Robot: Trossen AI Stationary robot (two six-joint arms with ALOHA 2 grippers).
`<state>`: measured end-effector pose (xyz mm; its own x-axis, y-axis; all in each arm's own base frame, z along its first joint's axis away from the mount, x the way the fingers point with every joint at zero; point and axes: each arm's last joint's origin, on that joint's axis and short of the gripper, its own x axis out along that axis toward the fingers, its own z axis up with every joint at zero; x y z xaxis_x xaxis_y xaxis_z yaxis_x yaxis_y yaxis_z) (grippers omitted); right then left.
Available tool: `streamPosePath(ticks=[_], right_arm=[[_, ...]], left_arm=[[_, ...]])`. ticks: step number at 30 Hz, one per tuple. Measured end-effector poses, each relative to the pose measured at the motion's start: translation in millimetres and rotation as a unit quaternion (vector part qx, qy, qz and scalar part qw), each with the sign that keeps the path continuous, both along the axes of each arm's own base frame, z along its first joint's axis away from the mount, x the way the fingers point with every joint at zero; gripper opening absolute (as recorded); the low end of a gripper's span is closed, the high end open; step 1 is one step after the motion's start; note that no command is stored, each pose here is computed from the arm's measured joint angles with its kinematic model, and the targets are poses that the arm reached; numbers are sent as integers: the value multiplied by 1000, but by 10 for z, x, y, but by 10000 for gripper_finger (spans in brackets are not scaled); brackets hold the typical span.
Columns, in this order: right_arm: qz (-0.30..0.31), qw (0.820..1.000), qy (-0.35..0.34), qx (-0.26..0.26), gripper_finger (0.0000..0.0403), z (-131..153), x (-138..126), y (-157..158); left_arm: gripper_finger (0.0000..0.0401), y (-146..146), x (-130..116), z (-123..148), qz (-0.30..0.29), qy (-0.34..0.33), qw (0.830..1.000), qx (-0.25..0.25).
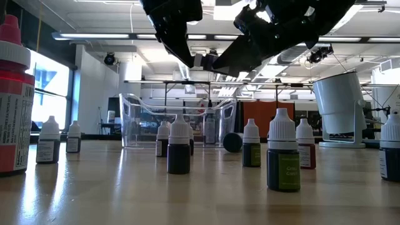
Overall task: Pick & Place food coloring
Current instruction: Put the large purple food coloring bottle into the transparent bin
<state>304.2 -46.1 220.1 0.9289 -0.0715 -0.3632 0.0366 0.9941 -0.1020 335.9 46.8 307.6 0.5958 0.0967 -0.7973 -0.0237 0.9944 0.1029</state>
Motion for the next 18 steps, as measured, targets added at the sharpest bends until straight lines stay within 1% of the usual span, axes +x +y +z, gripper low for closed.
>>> streamPosePath(ticks=[5,13,16,18], right_arm=[[18,1000,-1,7,175,1,1,10],[19,1000,-1,8,129,-1,-1,11],[19,1000,-1,9,127,-1,-1,11],[19,1000,-1,9,126,-1,-1,11]], left_arm=[[46,0,7,6,0,-5,1000,1],[46,-1,12,8,0,-7,1000,1],[47,0,12,8,-3,-7,1000,5],[55,0,13,9,-9,-7,1000,10]])
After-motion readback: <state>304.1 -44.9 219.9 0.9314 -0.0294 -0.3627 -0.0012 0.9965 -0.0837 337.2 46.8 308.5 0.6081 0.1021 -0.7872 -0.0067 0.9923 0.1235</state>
